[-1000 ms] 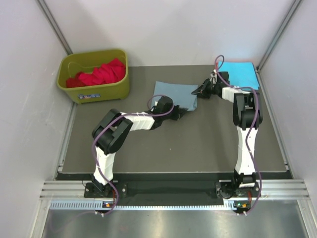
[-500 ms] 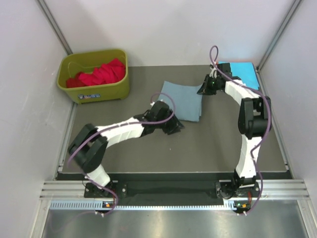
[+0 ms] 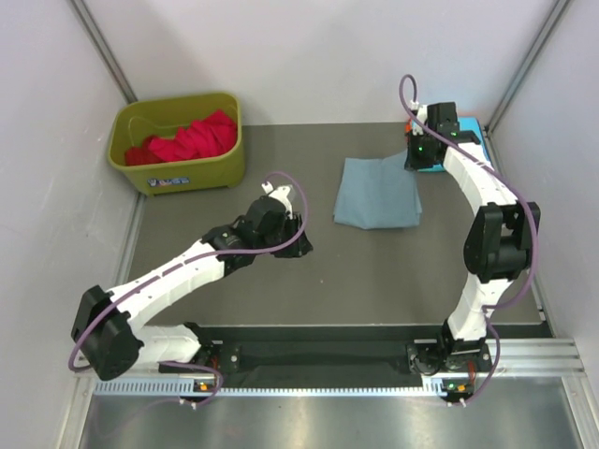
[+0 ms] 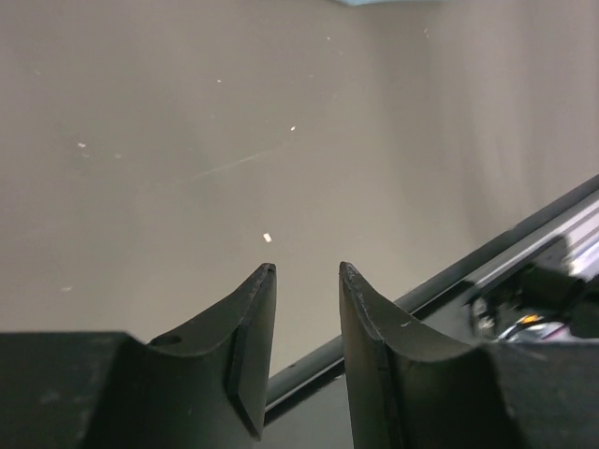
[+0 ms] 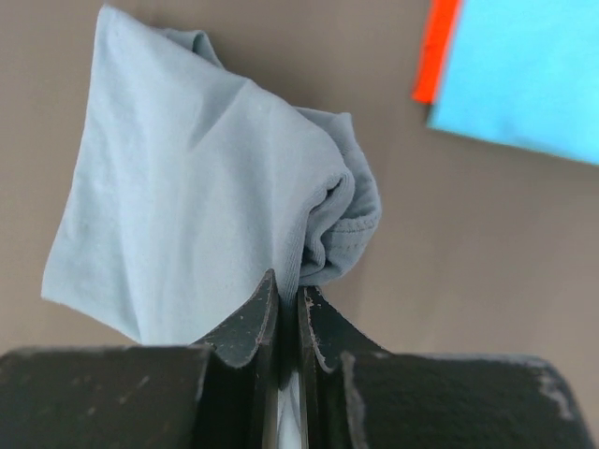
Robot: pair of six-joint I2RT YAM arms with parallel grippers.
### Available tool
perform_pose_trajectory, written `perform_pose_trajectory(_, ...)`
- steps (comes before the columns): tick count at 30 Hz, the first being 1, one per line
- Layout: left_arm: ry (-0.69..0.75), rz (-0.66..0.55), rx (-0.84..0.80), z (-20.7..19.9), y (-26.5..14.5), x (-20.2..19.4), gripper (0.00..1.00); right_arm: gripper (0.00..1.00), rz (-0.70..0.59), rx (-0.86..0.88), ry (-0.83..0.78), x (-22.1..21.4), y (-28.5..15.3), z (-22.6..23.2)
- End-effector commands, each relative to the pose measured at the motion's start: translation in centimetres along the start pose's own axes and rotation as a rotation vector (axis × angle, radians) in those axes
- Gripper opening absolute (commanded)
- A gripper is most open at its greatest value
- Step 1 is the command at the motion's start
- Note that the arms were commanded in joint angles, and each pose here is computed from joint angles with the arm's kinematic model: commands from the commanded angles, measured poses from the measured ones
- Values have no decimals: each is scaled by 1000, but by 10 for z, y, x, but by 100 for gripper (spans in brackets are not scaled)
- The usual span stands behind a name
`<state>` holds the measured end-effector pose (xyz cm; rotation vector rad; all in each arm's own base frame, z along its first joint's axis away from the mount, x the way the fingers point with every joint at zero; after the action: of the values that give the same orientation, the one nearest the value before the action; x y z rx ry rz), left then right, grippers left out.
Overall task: Fold and stack the t-shirts
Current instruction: Neatly place the folded tshirt to the corner
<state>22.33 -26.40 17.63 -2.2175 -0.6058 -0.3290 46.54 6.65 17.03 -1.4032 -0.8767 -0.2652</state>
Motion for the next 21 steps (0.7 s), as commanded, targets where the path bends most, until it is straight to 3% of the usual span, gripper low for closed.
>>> perform_pose_trajectory(1,157,-23,-2,4,-17,10,38,0,-61,-174,-105,32,-44,-46)
perform_pose_trajectory(6,211,54,-94,10,-23,4,38,0,-15,-278,-90,35,-48,-84)
perform_pose_trajectory(12,238,60,-8,36,-18,10,38,0,9,-422,-176,41,-54,-129)
perform_pose_trajectory(21,255,31,96,57,-13,37,38,0,-125,-501,-239,93,-51,-158)
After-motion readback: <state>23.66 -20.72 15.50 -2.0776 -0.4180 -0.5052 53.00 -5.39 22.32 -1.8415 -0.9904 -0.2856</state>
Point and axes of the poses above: each gripper's point midway between its finger pads, its own y axis out along the fingers, its own z axis along the line the jaws close on, x = y × z, the point moved 2 cm from there along -y, back along the fingers, and after that the axes turned 15 degrees about -y, right-handed, at the moved point
